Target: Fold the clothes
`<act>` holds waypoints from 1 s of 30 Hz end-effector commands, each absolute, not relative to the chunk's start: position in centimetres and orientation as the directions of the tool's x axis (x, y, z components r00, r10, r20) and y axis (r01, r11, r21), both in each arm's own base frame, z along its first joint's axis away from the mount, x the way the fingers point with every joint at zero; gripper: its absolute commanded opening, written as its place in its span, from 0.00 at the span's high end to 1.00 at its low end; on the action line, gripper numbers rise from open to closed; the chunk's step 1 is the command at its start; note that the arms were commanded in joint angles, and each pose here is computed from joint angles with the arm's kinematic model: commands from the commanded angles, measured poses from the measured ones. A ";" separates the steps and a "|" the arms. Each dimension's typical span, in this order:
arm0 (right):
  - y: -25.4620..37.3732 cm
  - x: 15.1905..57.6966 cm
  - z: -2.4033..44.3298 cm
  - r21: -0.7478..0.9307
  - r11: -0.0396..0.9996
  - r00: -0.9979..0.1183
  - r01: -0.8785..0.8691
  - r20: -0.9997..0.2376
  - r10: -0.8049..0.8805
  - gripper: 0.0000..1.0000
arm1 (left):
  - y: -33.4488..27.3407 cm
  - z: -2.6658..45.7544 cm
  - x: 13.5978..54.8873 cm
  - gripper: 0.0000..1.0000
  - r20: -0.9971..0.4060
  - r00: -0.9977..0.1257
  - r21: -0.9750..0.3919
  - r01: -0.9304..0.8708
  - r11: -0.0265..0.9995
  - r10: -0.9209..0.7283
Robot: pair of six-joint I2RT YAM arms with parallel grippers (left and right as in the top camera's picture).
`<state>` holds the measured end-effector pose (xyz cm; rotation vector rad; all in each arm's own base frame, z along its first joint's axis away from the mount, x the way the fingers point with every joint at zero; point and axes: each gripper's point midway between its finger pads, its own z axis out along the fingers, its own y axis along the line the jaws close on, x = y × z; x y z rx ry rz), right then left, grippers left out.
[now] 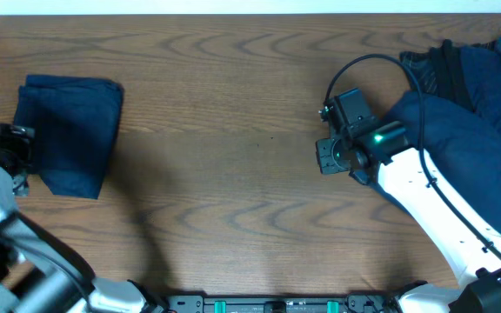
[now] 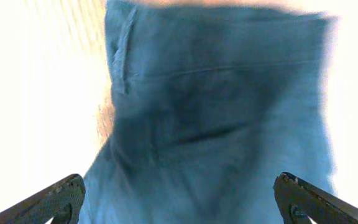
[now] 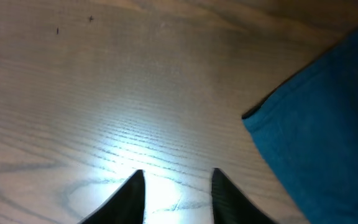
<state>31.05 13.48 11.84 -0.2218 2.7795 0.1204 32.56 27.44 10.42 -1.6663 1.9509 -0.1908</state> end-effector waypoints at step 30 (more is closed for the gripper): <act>6.1 35.6 12.1 0.194 0.981 -0.920 0.012 -0.383 0.087 0.01 | -5.8 15.3 26.8 0.02 -0.229 -0.969 -0.120 -0.066 0.991 -0.092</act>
